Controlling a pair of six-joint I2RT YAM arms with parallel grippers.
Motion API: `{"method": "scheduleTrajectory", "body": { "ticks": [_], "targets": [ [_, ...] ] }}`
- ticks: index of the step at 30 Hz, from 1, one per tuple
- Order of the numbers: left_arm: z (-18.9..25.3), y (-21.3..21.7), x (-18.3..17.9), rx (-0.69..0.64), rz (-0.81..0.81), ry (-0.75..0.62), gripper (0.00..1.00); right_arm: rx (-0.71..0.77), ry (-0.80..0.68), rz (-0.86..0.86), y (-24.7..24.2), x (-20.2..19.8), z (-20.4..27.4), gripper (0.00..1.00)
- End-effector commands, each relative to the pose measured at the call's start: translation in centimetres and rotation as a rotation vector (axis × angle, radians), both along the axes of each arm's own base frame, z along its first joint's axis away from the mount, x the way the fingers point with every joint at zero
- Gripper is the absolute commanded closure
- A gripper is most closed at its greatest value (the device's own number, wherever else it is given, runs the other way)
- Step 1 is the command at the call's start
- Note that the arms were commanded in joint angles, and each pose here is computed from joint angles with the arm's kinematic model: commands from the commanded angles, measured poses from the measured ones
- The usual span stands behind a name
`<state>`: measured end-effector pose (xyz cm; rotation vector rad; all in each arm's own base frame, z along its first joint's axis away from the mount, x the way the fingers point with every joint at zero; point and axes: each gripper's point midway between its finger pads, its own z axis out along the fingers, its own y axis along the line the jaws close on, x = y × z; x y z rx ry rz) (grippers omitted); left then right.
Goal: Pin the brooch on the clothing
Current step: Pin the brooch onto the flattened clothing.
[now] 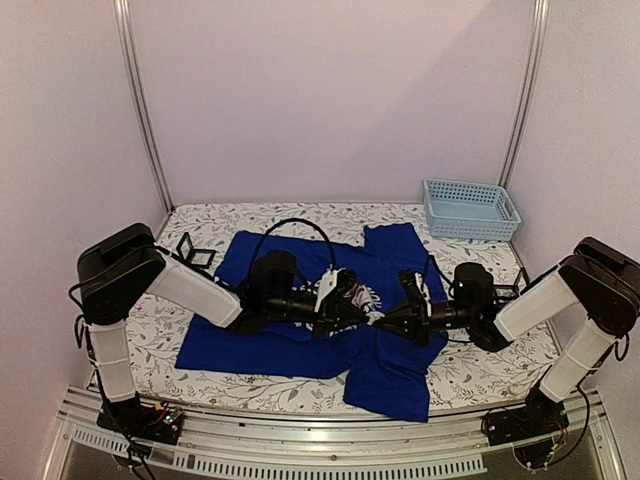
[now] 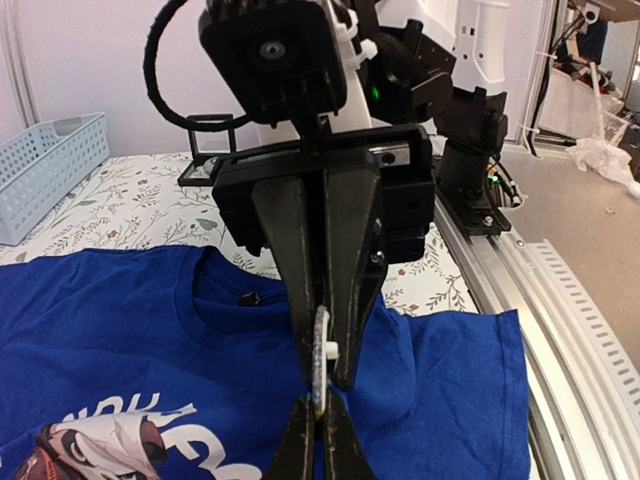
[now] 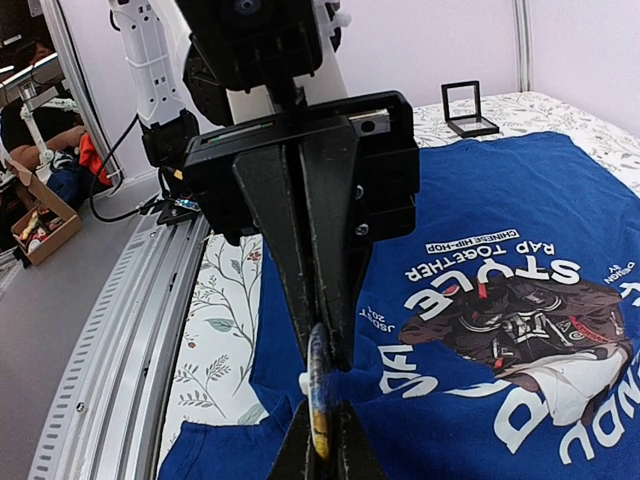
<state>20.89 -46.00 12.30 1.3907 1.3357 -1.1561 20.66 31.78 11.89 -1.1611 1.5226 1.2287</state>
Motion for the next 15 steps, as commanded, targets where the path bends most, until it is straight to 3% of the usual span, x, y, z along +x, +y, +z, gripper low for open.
{"method": "scheduleTrajectory", "body": {
  "ticks": [1,15],
  "targets": [
    [1.2,-0.5,-0.6,-0.011,-0.020,-0.049,1.00,0.027,0.022,-0.024,0.7,1.3,1.3,0.96],
    [1.3,-0.6,-0.6,0.001,-0.006,-0.064,1.00,0.004,0.080,-0.111,0.7,3.1,1.1,0.99]
  ]
}}
